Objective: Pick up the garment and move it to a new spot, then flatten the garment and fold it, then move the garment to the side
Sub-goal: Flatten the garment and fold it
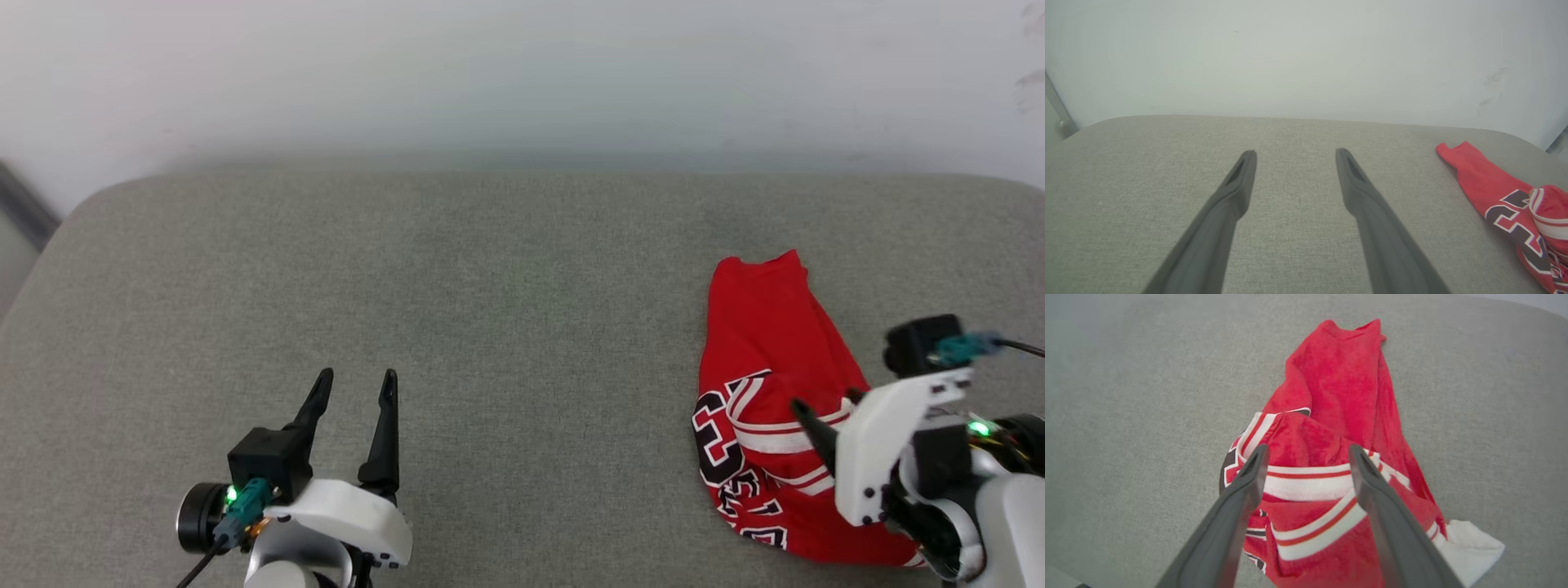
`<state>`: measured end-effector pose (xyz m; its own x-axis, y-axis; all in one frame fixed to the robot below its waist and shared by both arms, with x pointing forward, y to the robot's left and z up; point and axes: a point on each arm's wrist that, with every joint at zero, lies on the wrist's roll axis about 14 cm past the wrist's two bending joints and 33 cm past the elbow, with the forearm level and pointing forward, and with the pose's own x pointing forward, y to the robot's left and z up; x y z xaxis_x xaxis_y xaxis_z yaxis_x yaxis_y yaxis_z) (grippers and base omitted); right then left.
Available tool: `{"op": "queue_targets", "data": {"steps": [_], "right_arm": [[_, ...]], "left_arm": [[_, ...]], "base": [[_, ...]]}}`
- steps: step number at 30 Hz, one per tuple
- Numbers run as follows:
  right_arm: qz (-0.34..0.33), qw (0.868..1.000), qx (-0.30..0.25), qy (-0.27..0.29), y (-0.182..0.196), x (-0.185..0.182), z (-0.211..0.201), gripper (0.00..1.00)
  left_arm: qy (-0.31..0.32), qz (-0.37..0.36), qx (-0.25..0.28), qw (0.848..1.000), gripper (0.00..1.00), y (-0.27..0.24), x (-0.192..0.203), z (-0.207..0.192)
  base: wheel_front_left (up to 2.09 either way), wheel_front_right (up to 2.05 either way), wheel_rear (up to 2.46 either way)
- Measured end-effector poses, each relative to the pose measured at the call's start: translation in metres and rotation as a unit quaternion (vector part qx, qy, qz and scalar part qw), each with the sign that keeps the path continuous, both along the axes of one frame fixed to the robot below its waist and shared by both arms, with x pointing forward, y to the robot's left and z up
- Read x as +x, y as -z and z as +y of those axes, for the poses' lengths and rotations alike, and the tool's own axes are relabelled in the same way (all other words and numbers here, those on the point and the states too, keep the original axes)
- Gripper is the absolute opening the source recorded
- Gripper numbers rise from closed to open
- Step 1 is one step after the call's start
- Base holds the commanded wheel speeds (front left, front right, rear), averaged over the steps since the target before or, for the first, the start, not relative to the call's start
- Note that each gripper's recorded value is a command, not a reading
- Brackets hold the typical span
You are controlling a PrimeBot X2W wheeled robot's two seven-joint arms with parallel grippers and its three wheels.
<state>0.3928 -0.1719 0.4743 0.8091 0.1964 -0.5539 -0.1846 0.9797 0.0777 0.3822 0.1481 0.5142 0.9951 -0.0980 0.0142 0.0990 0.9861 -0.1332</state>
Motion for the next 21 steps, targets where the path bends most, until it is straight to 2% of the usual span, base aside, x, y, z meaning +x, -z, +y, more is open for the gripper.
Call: {"op": "queue_targets", "data": {"steps": [5,11,13,14,21], "right_arm": [[0.092,0.991,-0.051,-0.084,0.029,-0.005,0.028,1.00],[0.172,0.977,-0.085,-0.098,0.070,-0.007,0.021,1.00],[0.176,0.976,-0.082,-0.094,0.074,-0.003,0.020,0.03],[0.170,0.978,-0.076,-0.092,0.073,0.000,0.021,0.00],[0.062,0.995,0.005,-0.072,0.035,0.031,0.048,0.00]], "left_arm": [[0.000,0.001,-0.001,1.000,1.00,0.003,0.010,0.001],[-0.008,0.010,0.000,1.000,1.00,0.012,0.016,0.006],[-0.010,0.012,0.001,1.000,1.00,0.013,0.017,0.008],[-0.011,0.012,0.002,1.000,1.00,0.014,0.017,0.009],[-0.010,0.010,0.003,1.000,1.00,0.013,0.018,0.009]], "base": [[0.00,0.00,0.00],[0.00,0.00,0.00],[0.00,0.00,0.00],[0.00,0.00,0.00],[0.00,0.00,0.00]]}}
